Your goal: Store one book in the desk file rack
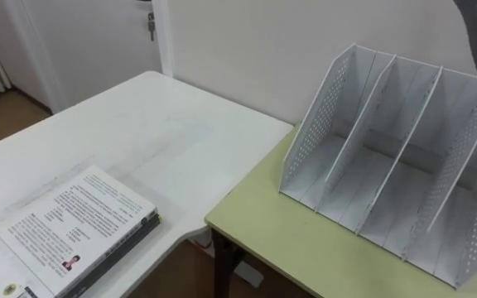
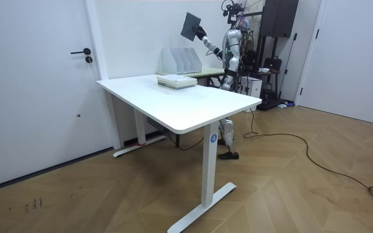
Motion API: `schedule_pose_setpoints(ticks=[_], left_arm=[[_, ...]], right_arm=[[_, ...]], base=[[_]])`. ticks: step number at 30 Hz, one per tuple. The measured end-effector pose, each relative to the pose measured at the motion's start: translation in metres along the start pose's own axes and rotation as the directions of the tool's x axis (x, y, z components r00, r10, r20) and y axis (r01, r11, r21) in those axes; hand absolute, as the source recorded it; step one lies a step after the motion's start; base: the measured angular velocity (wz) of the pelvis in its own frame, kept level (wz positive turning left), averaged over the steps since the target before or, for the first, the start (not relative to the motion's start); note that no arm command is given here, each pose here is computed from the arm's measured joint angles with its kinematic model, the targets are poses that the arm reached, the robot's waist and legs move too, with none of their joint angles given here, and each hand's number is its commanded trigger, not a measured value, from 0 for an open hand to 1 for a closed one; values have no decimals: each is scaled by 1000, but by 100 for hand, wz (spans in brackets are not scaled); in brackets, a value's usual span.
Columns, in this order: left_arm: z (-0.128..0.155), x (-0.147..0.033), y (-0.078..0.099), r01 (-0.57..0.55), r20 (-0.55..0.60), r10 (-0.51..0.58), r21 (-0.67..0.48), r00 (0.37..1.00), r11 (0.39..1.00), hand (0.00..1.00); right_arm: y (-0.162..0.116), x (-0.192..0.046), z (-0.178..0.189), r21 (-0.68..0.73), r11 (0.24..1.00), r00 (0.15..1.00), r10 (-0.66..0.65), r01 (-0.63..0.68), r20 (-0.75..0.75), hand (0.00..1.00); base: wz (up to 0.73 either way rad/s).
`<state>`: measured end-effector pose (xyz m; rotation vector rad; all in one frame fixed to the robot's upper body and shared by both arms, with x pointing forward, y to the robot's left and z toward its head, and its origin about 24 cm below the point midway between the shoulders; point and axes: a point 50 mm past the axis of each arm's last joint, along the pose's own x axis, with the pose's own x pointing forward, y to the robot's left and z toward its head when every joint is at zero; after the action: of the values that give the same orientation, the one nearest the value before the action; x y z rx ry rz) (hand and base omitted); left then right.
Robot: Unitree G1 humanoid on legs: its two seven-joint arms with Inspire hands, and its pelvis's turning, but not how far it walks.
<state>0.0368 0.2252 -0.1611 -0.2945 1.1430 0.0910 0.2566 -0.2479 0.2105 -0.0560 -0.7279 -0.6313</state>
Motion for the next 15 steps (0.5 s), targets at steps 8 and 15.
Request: schedule_pose_setpoints(ticks=[8,15], left_arm=[[0,0,2,-20,0,20,0,1000,1000,0],[-1,-1,3,-36,-3,36,-2,999,999,0]], right_arm=[[-6,-8,-21,-47,999,996,-20,16,-89,100],[-18,-32,-45,-97,994,975,-75,56,-208,100]], base=[[3],[4]])
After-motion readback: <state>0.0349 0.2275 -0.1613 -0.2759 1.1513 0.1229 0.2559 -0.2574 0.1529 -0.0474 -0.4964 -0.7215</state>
